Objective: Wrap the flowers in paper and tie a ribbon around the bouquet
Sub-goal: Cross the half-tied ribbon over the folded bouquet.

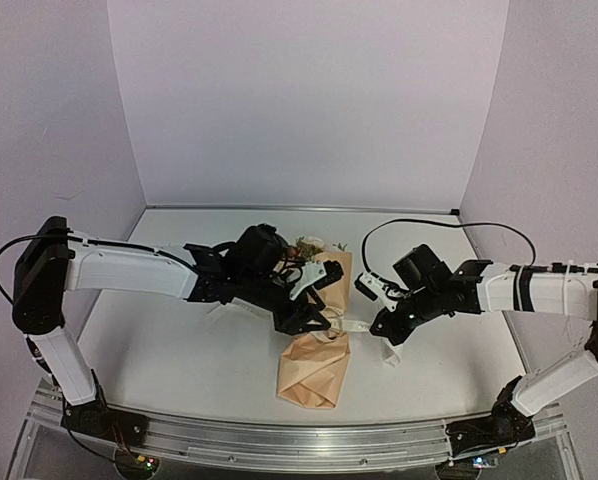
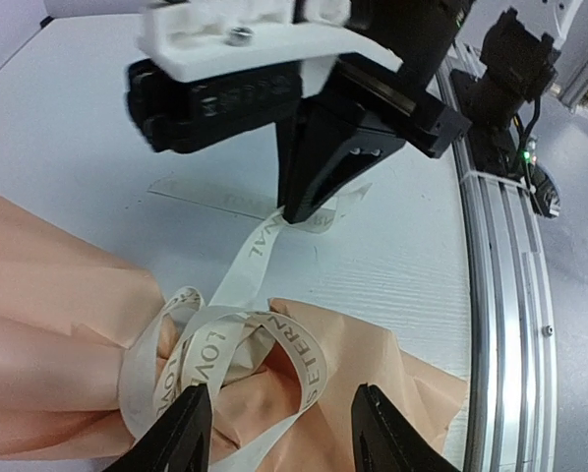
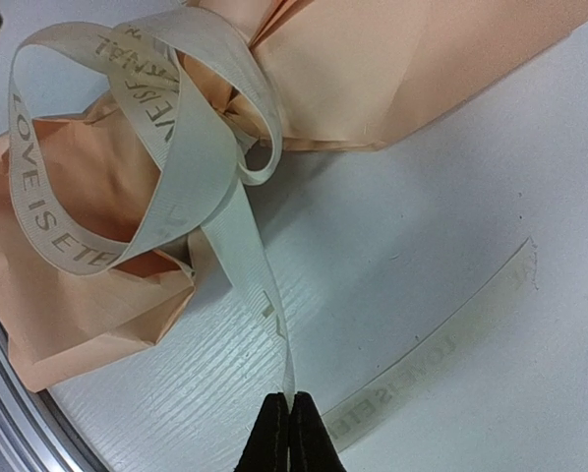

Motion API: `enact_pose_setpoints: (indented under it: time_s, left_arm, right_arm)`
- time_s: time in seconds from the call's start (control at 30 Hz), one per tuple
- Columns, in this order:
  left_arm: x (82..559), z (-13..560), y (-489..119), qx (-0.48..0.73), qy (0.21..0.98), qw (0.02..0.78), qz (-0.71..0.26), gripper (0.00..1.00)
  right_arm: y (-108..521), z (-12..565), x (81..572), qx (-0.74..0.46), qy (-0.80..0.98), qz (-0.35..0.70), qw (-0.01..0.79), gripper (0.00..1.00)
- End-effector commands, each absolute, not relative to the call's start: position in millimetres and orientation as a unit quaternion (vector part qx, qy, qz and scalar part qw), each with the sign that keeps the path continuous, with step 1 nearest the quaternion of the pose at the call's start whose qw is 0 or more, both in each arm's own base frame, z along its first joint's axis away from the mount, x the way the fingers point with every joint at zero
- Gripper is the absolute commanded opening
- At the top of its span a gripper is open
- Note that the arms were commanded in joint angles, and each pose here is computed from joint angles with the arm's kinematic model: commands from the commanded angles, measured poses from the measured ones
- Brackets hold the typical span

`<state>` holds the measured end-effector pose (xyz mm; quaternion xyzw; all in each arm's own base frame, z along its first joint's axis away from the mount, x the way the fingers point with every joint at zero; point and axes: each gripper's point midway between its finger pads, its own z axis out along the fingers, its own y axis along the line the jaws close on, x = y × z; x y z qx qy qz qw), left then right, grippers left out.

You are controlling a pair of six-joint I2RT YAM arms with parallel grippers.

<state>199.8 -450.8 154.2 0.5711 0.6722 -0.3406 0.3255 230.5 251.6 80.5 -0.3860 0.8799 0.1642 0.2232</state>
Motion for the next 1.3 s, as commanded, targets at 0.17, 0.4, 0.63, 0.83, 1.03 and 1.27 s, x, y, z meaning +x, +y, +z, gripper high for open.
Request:
enact_pose_setpoints:
  time_s: [0.17, 0.4, 0.63, 0.83, 1.03, 1.27]
  left_arm:
    - [195.2, 123.0, -463.5, 0.650, 0.658, 0.284, -0.252, 0.52]
    - [188.8, 103.4, -469.1, 0.673, 0.657, 0.255, -0.224, 0.51]
    - [189.0, 104.0, -467.6, 0.669, 0.664, 0.251, -0.220, 0.40]
    - [196.0, 119.5, -463.5, 0.637, 0.681, 0.284, -0.226, 0.09]
    - [227.7, 159.7, -438.2, 0.514, 0.721, 0.370, -0.280, 0.00]
    - [235.3, 163.5, -411.6, 0.422, 0.750, 0.385, -0.332, 0.00]
  right_arm:
    - [259.3, 87.2, 238.7, -0.373, 0.879, 0.175, 0.242, 0.00]
    - [260.9, 84.3, 240.9, -0.367, 0.879, 0.178, 0.247, 0.00]
    - [262.7, 84.2, 243.4, -0.365, 0.878, 0.180, 0.251, 0.00]
    - [263.9, 85.6, 244.9, -0.361, 0.879, 0.182, 0.253, 0.00]
    - [267.2, 88.6, 243.5, -0.356, 0.879, 0.194, 0.252, 0.00]
    - [270.7, 93.6, 245.7, -0.329, 0.886, 0.208, 0.253, 0.00]
